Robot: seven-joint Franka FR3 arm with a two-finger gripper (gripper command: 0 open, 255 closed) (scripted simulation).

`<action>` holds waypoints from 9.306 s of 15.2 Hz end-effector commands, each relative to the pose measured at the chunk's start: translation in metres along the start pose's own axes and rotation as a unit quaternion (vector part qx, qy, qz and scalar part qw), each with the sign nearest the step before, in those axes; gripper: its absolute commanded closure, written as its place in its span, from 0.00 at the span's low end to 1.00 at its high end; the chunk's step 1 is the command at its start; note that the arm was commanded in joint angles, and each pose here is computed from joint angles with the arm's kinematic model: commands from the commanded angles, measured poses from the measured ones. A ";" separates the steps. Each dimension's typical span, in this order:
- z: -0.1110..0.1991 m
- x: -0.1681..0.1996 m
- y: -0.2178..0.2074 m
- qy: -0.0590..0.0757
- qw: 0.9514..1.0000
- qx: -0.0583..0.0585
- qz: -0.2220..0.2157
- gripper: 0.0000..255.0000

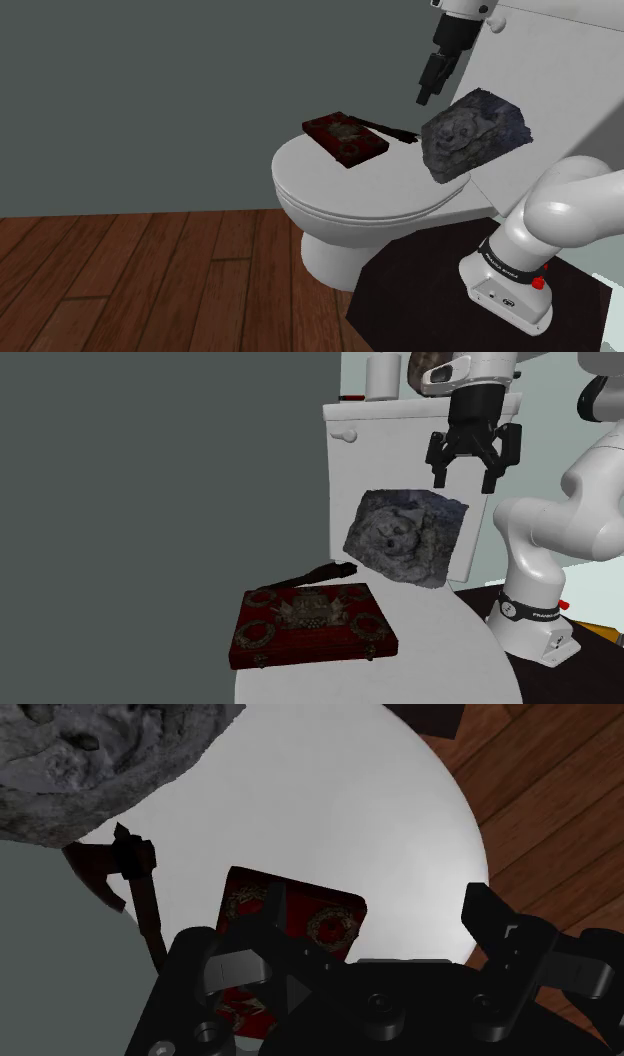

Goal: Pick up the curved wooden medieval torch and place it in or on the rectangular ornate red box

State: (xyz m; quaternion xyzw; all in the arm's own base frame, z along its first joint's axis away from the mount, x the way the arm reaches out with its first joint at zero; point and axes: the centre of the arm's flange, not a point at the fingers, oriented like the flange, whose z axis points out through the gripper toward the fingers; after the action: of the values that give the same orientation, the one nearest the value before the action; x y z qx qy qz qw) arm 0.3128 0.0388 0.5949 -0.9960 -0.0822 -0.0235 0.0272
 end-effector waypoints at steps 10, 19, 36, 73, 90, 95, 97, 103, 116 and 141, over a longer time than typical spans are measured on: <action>0.064 0.066 0.080 -0.013 1.000 0.002 0.014 0.00; 0.130 0.127 0.161 -0.026 0.999 0.004 0.028 0.00; 0.242 0.197 0.264 -0.043 0.998 0.006 0.045 0.00; 0.206 0.202 0.248 -0.051 0.998 -0.001 0.030 0.00; 0.258 0.206 0.240 -0.035 0.999 -0.023 0.014 0.00; 0.258 0.206 0.240 -0.035 0.999 -0.023 0.014 1.00; 0.258 0.206 0.240 -0.035 0.999 -0.023 0.014 1.00; 0.242 0.207 0.240 -0.035 0.999 -0.023 0.014 1.00; 0.174 0.211 0.236 -0.035 0.999 -0.023 0.014 1.00; 0.148 0.293 0.049 -0.035 0.999 -0.023 0.014 1.00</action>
State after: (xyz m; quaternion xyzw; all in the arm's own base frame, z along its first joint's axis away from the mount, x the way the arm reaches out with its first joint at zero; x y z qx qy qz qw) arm 0.6147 0.0448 0.4637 -0.9976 -0.0691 0.0100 0.0016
